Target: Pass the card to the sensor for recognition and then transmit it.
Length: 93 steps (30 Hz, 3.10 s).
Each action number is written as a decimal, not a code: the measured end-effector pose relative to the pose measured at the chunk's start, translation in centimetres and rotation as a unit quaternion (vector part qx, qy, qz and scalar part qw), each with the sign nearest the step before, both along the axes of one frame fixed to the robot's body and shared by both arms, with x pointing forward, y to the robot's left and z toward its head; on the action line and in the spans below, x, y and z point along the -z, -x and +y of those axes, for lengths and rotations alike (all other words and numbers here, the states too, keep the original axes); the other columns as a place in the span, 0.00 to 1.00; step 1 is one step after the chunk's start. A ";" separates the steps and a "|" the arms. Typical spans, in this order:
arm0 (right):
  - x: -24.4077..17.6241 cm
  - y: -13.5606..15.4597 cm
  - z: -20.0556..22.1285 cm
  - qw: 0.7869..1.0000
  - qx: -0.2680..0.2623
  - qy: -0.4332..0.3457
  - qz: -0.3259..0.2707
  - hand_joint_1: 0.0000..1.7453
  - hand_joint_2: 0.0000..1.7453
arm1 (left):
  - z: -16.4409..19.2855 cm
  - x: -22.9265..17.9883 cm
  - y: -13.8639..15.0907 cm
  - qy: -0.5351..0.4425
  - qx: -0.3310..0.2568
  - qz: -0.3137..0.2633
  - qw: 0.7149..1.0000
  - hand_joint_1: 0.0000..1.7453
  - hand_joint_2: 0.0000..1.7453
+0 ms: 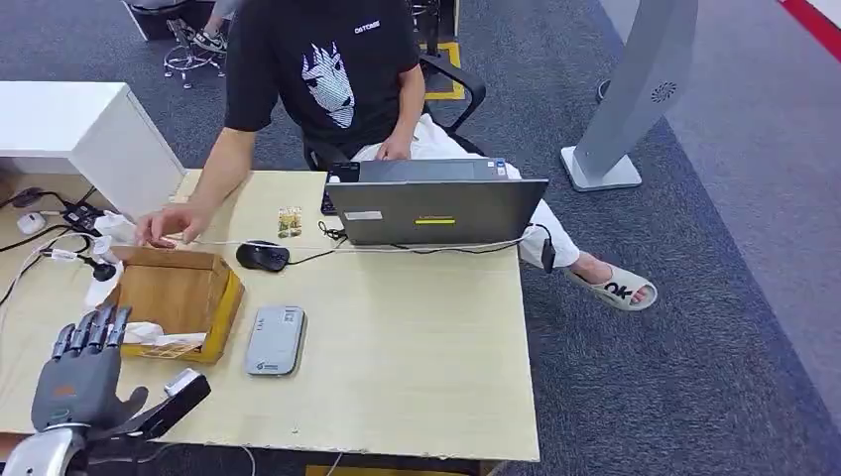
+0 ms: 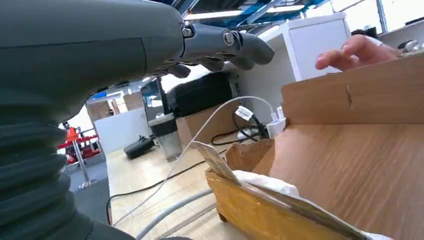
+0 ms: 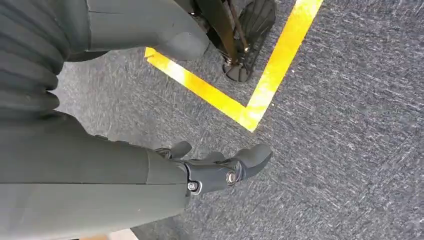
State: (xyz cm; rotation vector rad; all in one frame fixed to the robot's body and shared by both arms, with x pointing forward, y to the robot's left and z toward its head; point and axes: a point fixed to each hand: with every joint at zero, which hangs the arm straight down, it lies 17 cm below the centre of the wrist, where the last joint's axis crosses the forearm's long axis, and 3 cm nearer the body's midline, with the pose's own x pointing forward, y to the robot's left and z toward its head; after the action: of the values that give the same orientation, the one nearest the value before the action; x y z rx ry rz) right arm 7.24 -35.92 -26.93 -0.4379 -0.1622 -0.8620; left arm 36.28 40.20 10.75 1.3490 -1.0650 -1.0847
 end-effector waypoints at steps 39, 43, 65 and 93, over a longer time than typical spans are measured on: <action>-0.1 -0.7 -1.0 0.999 -0.038 0.007 -0.001 0.00 1.00 | -2.3 4.8 -3.0 0.044 0.002 0.040 0.998 0.55 1.00; -0.1 -0.7 -1.1 0.999 -0.039 0.007 0.000 0.00 1.00 | -2.4 5.1 -3.1 0.046 0.002 0.043 0.998 0.88 1.00; -0.3 -0.9 -1.4 0.998 -0.061 0.016 0.008 0.00 1.00 | -3.0 4.6 -3.9 0.046 0.004 0.021 0.999 1.00 1.00; -0.5 -1.7 -1.7 0.995 -0.092 0.031 0.001 0.00 1.00 | -2.9 -14.4 -8.0 0.004 0.007 -0.204 0.979 1.00 1.00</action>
State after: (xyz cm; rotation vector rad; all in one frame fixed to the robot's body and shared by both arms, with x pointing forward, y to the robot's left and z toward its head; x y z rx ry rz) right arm 8.90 -37.64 -26.43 -0.4743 -0.2251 -0.6774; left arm 44.30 37.32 25.12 1.5999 -1.3748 -0.8274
